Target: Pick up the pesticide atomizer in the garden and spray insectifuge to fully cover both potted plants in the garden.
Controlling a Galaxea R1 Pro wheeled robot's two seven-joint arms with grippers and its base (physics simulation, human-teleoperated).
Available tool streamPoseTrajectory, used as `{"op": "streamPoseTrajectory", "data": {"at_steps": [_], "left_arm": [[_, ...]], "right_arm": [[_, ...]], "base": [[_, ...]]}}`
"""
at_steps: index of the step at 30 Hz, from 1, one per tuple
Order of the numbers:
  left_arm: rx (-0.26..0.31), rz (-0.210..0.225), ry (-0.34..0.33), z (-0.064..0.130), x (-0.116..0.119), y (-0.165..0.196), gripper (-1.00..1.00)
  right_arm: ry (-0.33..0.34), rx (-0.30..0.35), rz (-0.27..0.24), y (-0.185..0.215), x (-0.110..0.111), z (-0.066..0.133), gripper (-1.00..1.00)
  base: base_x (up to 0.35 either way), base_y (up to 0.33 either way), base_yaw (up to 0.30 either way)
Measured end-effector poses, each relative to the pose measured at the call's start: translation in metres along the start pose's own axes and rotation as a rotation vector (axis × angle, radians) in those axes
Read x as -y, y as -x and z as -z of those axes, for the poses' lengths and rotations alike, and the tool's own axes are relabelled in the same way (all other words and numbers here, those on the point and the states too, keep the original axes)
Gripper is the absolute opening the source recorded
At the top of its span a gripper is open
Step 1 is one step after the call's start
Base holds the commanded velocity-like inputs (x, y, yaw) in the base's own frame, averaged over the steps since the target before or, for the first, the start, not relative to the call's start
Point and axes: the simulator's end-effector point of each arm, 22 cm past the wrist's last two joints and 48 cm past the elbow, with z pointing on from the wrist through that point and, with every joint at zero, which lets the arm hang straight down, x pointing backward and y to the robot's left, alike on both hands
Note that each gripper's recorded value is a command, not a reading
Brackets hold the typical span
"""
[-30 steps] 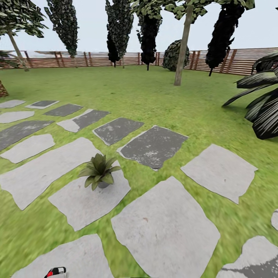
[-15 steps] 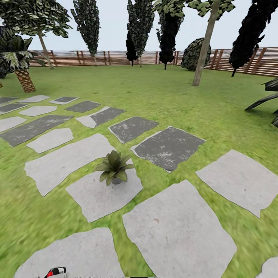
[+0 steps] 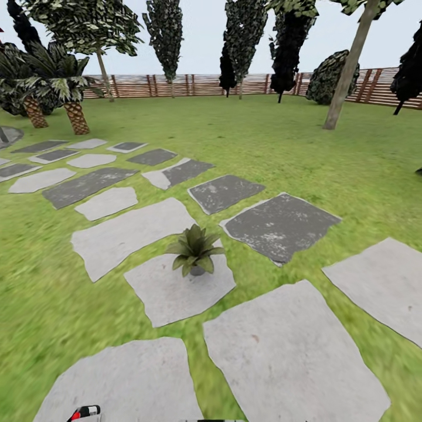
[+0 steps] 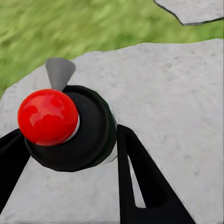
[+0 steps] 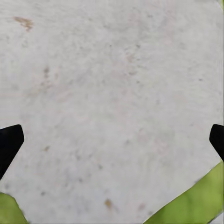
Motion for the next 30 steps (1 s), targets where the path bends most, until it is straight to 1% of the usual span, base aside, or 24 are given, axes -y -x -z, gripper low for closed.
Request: {"op": "streamPoseTrajectory", "data": {"at_steps": [5, 10, 13, 18, 23, 25, 27, 30], "left_arm": [[-0.002, -0.001, -0.002, 0.0, 0.001, -0.001, -1.0], [-0.002, -0.003, -0.004, 0.0, 0.002, -0.001, -1.0], [-0.006, -0.004, 0.008, 0.001, -0.006, -0.003, -1.0], [-0.014, -0.005, 0.009, 0.002, -0.007, -0.006, -1.0], [-0.009, -0.004, -0.004, 0.001, 0.001, -0.004, -1.0], [-0.004, -0.005, -0.009, 0.001, 0.003, -0.002, -1.0], [-0.004, -0.002, -0.012, 0.001, 0.006, -0.002, -1.0], [-0.006, 0.001, -0.014, 0.001, 0.009, -0.003, -1.0]], "right_arm": [[-0.002, 0.002, 0.0, 0.001, 0.001, 0.0, 1.0], [0.001, 0.004, 0.0, 0.001, 0.001, -0.001, 1.0], [0.004, 0.004, 0.002, 0.002, 0.0, -0.001, 1.0], [0.001, 0.008, 0.003, 0.003, 0.002, -0.001, 1.0], [-0.011, 0.012, 0.007, 0.005, 0.01, -0.002, 1.0], [-0.011, 0.012, 0.009, 0.005, 0.01, -0.002, 1.0], [-0.003, 0.009, 0.006, 0.004, 0.004, -0.001, 1.0], [-0.004, 0.008, 0.006, 0.003, 0.006, -0.001, 1.0]], "base": [[0.0, 0.0, 0.15], [0.0, 0.0, 0.017], [0.0, 0.0, 0.002], [0.0, 0.0, 0.0], [0.0, 0.0, 0.0], [0.0, 0.0, 0.0], [0.0, 0.0, 0.0], [0.0, 0.0, 0.0]]}}
